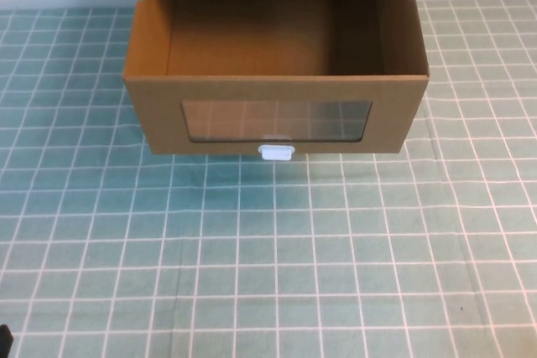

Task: Open the shoe box
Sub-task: 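Pull the top drawer of the cardboard box fully open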

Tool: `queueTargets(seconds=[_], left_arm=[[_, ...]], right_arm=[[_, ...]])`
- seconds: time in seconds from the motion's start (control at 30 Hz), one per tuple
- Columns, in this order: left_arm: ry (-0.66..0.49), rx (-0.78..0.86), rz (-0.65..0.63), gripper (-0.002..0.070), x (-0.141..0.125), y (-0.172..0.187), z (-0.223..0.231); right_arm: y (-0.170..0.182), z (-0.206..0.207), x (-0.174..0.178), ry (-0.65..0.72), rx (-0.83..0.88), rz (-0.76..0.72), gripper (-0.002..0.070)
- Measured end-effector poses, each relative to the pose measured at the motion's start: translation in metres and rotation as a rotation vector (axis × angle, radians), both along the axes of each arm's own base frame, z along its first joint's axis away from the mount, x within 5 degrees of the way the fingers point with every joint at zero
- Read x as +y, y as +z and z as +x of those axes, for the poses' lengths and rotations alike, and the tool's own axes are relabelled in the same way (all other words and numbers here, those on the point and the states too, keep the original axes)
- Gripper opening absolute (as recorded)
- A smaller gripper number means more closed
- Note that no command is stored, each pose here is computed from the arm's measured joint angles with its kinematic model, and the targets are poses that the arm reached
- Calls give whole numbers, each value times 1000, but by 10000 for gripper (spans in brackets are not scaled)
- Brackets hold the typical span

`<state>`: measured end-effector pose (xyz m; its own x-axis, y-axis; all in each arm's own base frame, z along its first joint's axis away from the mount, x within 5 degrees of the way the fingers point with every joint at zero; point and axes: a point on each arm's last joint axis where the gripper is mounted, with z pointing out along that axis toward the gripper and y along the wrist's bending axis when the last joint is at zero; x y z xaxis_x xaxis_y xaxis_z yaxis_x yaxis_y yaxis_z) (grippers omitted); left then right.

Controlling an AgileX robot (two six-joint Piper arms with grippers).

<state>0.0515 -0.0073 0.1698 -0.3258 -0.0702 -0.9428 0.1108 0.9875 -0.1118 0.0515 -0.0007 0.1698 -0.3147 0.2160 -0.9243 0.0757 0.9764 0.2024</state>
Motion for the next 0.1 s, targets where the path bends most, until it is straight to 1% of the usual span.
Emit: queueTargets(seconds=[0.1], left_arm=[[0,0,0,-3,0,0,0]], right_arm=[[0,0,0,0,0,0,-13]])
